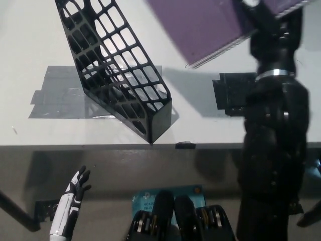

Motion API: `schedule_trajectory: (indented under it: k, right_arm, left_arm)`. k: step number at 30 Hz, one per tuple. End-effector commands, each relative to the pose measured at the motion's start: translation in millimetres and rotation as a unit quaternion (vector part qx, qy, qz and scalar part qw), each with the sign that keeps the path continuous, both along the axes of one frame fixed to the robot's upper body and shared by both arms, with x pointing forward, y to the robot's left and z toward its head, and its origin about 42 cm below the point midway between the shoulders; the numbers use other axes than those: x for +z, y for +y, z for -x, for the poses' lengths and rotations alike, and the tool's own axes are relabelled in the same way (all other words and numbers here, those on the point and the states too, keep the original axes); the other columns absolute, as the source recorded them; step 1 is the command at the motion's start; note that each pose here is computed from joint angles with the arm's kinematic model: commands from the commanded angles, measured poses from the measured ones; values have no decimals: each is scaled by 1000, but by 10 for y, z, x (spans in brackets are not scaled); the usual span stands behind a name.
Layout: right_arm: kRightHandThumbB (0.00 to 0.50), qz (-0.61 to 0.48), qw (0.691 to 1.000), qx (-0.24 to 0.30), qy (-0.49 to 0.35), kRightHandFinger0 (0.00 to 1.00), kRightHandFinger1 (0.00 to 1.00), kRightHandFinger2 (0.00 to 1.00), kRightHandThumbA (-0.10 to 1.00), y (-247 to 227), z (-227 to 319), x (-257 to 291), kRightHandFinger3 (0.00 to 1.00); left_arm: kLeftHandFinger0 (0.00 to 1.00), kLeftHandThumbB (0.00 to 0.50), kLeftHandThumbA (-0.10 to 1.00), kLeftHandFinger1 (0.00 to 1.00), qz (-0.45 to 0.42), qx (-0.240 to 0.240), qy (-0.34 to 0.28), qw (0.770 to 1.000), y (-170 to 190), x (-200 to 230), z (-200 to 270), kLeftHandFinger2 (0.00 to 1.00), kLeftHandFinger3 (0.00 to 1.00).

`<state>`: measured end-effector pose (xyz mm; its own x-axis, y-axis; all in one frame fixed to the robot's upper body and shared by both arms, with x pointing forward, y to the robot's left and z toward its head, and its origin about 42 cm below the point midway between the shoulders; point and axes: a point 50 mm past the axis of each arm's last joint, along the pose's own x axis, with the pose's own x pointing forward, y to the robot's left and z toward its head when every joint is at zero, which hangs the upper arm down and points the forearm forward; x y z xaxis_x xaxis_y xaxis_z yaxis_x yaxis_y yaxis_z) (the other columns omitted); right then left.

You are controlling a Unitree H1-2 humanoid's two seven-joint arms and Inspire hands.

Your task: A person hands a notebook to the robot and the robot grabs it with its right hand and places it in the magazine stand kept in the centre of the desk infront of it.

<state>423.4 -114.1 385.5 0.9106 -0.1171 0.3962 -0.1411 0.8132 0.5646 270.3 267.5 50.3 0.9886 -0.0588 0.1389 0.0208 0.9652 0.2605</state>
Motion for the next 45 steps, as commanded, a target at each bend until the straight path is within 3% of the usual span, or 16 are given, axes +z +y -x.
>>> schedule_trajectory:
  k: [1,9,10,15,24,27,37,45]
  right_arm:
    - [48,-8,997,-10,-73,0,0,0,960,340,12,309,0]
    - [52,-17,998,-5,-58,0,0,0,937,588,-49,257,0]
    - [71,-22,998,-6,-50,0,0,0,926,634,-55,248,0]
    - [22,-22,999,-16,-39,0,0,0,943,680,-104,210,0]
    - [14,-29,998,-26,-45,0,0,0,911,760,-156,217,0]
    - [33,-22,998,-24,-46,0,0,0,933,792,-168,209,0]
    - [27,11,999,-16,-37,0,0,0,989,960,-228,109,0]
    - [36,12,999,-1,-42,0,0,4,973,1092,-210,79,0]
  left_arm:
    - [921,500,1000,1000,-3,-1,-32,999,31,99,-52,1000,1000]
    - [925,500,1000,1000,-3,-1,-34,999,33,110,-60,1000,1000]
    - [925,500,1000,1000,-3,-2,-35,999,32,115,-57,1000,1000]
    - [926,500,1000,1000,-4,-6,-36,999,31,128,-74,1000,1000]
    - [924,500,1000,1000,-5,-8,-39,999,20,145,-111,1000,1000]
    - [925,500,1000,1000,-6,-9,-39,999,14,147,-116,1000,1000]
    - [917,500,1000,1000,-12,-14,-46,999,11,185,-146,1000,1000]
    - [907,500,1000,1000,-9,-15,-47,999,18,196,-186,1000,1000]
